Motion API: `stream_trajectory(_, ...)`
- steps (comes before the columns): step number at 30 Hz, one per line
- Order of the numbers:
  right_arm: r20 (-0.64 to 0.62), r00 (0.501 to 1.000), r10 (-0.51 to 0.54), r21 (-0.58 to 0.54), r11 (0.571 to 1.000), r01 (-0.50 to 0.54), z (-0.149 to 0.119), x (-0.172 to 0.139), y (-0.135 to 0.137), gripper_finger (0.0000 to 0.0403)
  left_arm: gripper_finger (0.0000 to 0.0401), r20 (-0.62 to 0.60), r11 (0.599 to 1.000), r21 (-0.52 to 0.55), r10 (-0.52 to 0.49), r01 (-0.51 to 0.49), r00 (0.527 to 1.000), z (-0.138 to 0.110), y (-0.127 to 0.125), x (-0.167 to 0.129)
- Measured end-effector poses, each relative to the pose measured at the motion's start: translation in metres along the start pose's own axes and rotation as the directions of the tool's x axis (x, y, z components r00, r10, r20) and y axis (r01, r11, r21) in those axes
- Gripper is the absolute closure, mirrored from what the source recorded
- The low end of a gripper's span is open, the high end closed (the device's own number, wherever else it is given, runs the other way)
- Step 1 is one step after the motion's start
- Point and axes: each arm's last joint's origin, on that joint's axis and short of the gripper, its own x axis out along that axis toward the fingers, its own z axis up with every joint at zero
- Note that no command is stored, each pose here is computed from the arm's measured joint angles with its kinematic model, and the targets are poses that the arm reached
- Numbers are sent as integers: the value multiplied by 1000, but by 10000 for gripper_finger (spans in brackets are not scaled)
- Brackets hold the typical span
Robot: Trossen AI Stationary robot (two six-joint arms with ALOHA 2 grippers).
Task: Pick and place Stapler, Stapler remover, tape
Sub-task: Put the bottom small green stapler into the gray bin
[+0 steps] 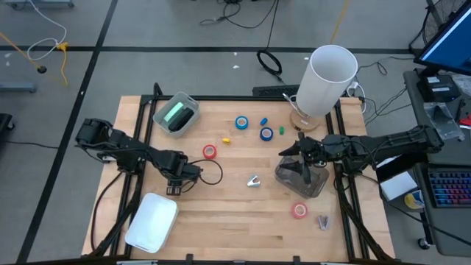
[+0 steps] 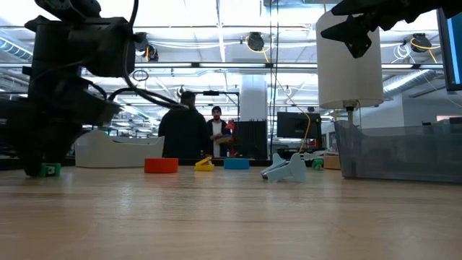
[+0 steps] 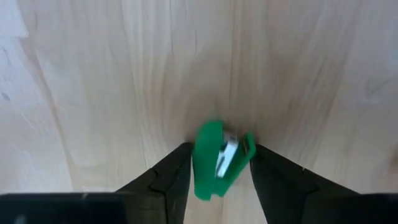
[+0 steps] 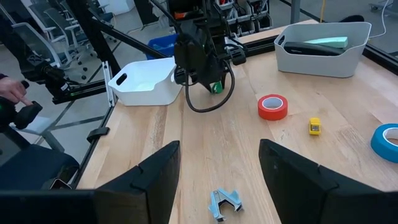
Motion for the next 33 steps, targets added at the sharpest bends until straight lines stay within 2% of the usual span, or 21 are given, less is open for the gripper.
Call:
stream_trajectory(7, 0, 1000, 0, 0, 1000, 0, 0, 0, 0, 193, 240, 39, 1000, 5, -1, 0, 999, 2, 0, -2)
stream_trajectory(19, 0, 1000, 0, 0, 1000, 0, 0, 0, 0, 193, 340, 30, 999, -31, 12, -11, 999, 1, 1, -3)
stream_trajectory(27, -2, 1000, -1, -3, 1000, 1, 0, 0, 0, 193, 327, 28, 994, -107, 2, 1, 1000, 5, 6, -6)
stream_trajectory(33, -2, 1000, -1, -3, 1000, 1, 0, 0, 0, 193, 342, 79, 994, -109, 39, -30, 996, 16, 18, -15)
